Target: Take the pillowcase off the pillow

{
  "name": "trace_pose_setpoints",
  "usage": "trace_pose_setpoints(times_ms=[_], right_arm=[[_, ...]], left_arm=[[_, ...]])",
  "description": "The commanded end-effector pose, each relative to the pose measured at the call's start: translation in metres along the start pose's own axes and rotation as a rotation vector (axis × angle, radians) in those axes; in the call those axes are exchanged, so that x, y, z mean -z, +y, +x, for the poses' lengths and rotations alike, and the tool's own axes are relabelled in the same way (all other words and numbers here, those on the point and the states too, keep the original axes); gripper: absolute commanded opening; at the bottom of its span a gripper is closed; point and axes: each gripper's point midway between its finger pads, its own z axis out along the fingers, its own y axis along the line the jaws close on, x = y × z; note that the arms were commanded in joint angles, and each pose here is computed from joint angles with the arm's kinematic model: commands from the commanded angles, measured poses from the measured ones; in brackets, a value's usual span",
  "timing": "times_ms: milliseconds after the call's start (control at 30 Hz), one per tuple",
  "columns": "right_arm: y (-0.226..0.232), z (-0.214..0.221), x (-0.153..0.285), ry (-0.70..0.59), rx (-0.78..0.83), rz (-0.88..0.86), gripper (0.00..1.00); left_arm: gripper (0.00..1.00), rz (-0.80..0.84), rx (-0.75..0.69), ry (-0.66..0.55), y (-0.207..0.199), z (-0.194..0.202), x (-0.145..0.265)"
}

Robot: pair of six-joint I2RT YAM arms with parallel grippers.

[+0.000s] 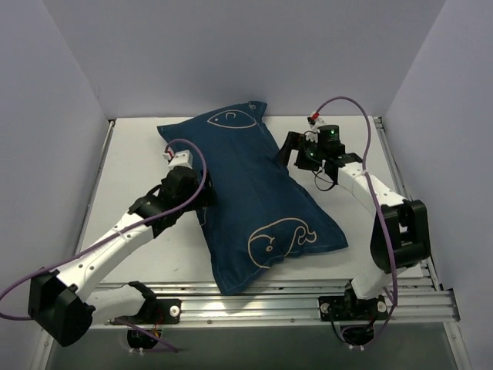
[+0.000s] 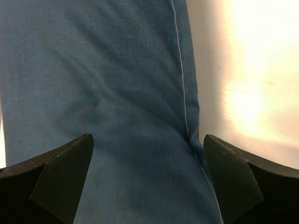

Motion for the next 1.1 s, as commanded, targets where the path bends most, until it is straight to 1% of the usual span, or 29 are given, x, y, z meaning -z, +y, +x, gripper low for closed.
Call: trace_pose_setpoints(times_ms=[0,67,100,167,200,233,300,333,367,400,433,467,500,533,567,633,667,700,800,833,867,933,967,1000,1033,1067], right_arm=[[0.015,-0.006,-0.024,0.037,0.004,-0.174,1.0],[0.014,0.004,-0.046,0.065,-0.028,-0.217,1.0],[0.014,0.011,-0.052,0.084,-0.035,-0.231,1.0],[0.018,0.033,-0.068,0.153,-0.03,-0.261,1.0],[0.021,0.041,-0.073,0.17,-0.009,-0.273,0.99],[0.026,0.049,-0.075,0.19,0.007,-0.291,0.98],[0.04,0.066,-0.079,0.227,0.037,-0.334,0.9],[0.046,0.07,-0.08,0.238,0.052,-0.354,0.83],[0.057,0.076,-0.078,0.257,0.068,-0.389,0.63],[0.062,0.076,-0.076,0.261,0.08,-0.405,0.51],[0.066,0.076,-0.074,0.261,0.098,-0.415,0.36],[0.075,0.069,-0.067,0.252,0.12,-0.423,0.12],[0.08,0.062,-0.062,0.236,0.139,-0.423,0.03],[0.084,0.055,-0.057,0.215,0.168,-0.418,0.0],[0.093,0.044,-0.043,0.197,0.184,-0.417,0.0],[0.111,0.019,-0.026,0.143,0.225,-0.427,0.0],[0.121,0.007,-0.01,0.117,0.249,-0.426,0.0],[0.133,-0.014,0.001,0.059,0.282,-0.419,0.0],[0.16,-0.03,0.031,0.025,0.343,-0.419,0.0],[0.176,-0.04,0.041,-0.006,0.369,-0.435,0.0],[0.185,-0.039,0.048,-0.003,0.382,-0.443,0.0],[0.195,-0.038,0.053,-0.021,0.431,-0.429,0.0],[0.207,-0.026,0.056,-0.012,0.46,-0.44,0.0],[0.209,-0.019,0.054,-0.009,0.476,-0.44,0.0],[0.203,-0.004,0.049,0.02,0.47,-0.43,0.0],[0.207,0.007,0.047,0.036,0.473,-0.443,0.0]], left_arm=[[0.94,0.043,0.07,-0.057,-0.009,-0.022,-0.031],[0.94,0.031,0.088,-0.012,-0.004,-0.009,-0.049],[0.94,0.039,0.095,-0.015,-0.006,-0.008,-0.056],[0.94,0.013,0.104,0.046,0.004,0.021,-0.072],[0.94,0.017,0.119,0.046,0.004,0.026,-0.078],[0.94,-0.003,0.133,0.08,0.013,0.045,-0.084],[0.94,-0.012,0.147,0.122,0.018,0.067,-0.098],[0.94,-0.012,0.159,0.138,0.019,0.075,-0.102],[0.94,-0.029,0.16,0.176,0.025,0.092,-0.108],[0.94,-0.015,0.171,0.176,0.022,0.094,-0.112],[0.94,-0.003,0.178,0.194,0.019,0.1,-0.114],[0.94,-0.016,0.175,0.221,0.022,0.109,-0.118],[0.94,0.013,0.177,0.201,0.013,0.105,-0.122],[0.94,0.025,0.176,0.204,0.008,0.105,-0.123],[0.94,0.032,0.171,0.207,0.004,0.105,-0.125],[0.94,0.074,0.164,0.185,-0.018,0.093,-0.125],[0.94,0.093,0.163,0.176,-0.028,0.087,-0.125],[0.94,0.13,0.165,0.147,-0.047,0.068,-0.123],[0.94,0.21,0.135,0.079,-0.093,0.042,-0.11],[0.94,0.245,0.14,0.038,-0.111,0.023,-0.104],[0.94,0.262,0.14,0.022,-0.121,0.019,-0.1],[0.94,0.301,0.186,-0.01,-0.136,0.002,-0.094],[0.94,0.303,0.2,-0.023,-0.137,-0.003,-0.092],[0.94,0.303,0.212,-0.034,-0.137,-0.007,-0.089],[0.94,0.287,0.223,-0.023,-0.13,0.001,-0.089],[0.94,0.297,0.239,-0.038,-0.128,-0.004,-0.08]])
